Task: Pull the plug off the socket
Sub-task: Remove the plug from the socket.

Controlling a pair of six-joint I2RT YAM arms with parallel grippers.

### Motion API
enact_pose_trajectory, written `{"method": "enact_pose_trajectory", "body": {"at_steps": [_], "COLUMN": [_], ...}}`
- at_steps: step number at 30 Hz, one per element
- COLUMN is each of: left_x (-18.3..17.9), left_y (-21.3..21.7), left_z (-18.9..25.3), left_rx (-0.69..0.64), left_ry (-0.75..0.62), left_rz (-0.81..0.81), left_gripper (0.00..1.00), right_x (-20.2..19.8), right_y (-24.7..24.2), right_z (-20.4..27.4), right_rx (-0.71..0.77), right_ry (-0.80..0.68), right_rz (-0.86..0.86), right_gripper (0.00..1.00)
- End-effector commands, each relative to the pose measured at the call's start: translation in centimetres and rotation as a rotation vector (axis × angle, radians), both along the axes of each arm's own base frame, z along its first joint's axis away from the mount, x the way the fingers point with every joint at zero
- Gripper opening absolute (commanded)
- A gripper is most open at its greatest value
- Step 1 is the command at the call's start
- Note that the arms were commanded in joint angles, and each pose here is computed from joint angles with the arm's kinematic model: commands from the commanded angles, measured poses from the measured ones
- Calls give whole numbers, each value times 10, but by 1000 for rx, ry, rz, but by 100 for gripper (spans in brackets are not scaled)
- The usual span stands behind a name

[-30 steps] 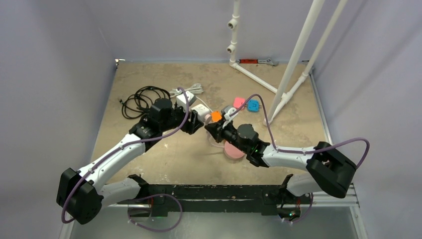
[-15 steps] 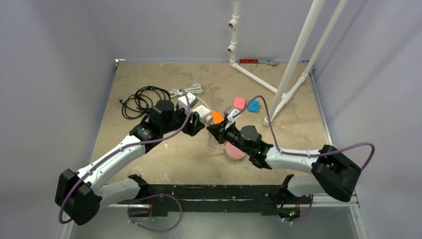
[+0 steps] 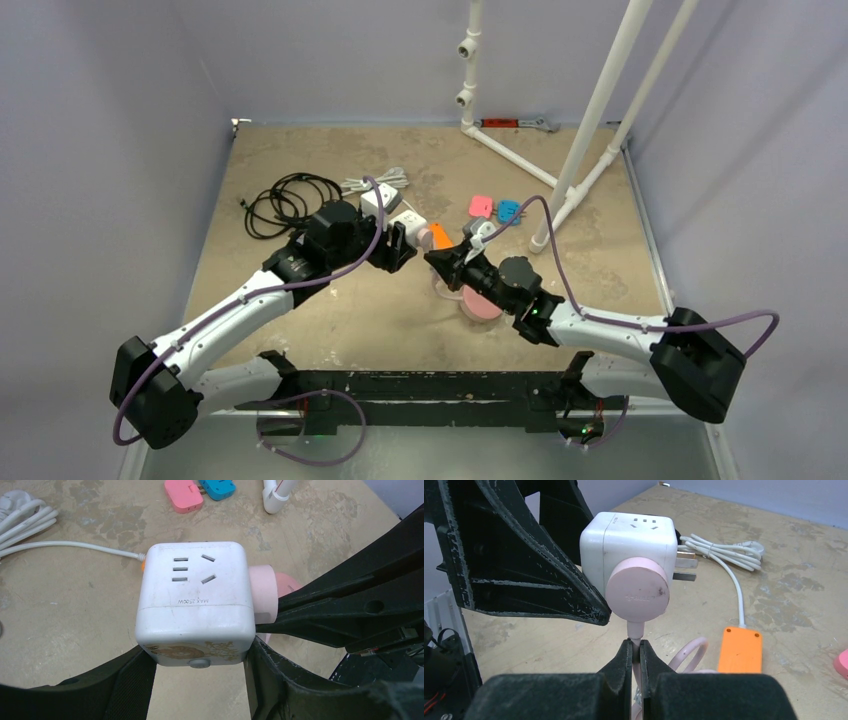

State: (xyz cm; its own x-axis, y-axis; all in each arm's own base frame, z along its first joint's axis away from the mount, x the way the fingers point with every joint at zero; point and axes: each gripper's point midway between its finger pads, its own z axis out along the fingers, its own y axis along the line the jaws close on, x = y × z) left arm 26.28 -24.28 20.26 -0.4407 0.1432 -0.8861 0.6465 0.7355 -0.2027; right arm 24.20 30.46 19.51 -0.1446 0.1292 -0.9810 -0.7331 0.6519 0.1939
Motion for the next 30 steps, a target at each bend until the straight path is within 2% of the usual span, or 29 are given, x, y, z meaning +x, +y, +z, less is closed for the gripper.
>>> {"method": "enact_pose_trajectory", "body": {"at_steps": [1,6,7,11,13,18,23,26,27,30], "left_x": [28,6,2,-5,-6,-9,-11,-10,-10,-10], "left_y": [38,3,-3,-15,-17,-23,-26,-26,-26,-24], "left_z": [-1,9,9,4,3,2,5,6,7,7], "left_rx": [106,-19,-33,-67,-80,-111,-135,-143,-149,-147], "left_ry": [-49,-37,-29,21,40,66,74,73,70,66], "left_rz": [183,-29,-62,-124,-133,-163,-181,-176,-176,-173], "left_gripper": [0,0,0,0,0,0,0,0,0,0], "right_x": [10,15,15,19,23,28,29,29,28,28], "right_y": [-10,-3,0,6,7,13,17,17,18,14], "right_z": [27,18,16,5,0,-11,-14,-15,-15,-10], "right_rx": [53,28,20,-5,-20,-46,-43,-39,-35,-15], "right_ry": [-73,-44,-37,-4,8,27,31,33,32,24], "right_rz": [-58,-56,-46,-40,-52,-58,-45,-46,-45,-56], "right_gripper": [0,0,3,26,33,42,46,45,39,10]}}
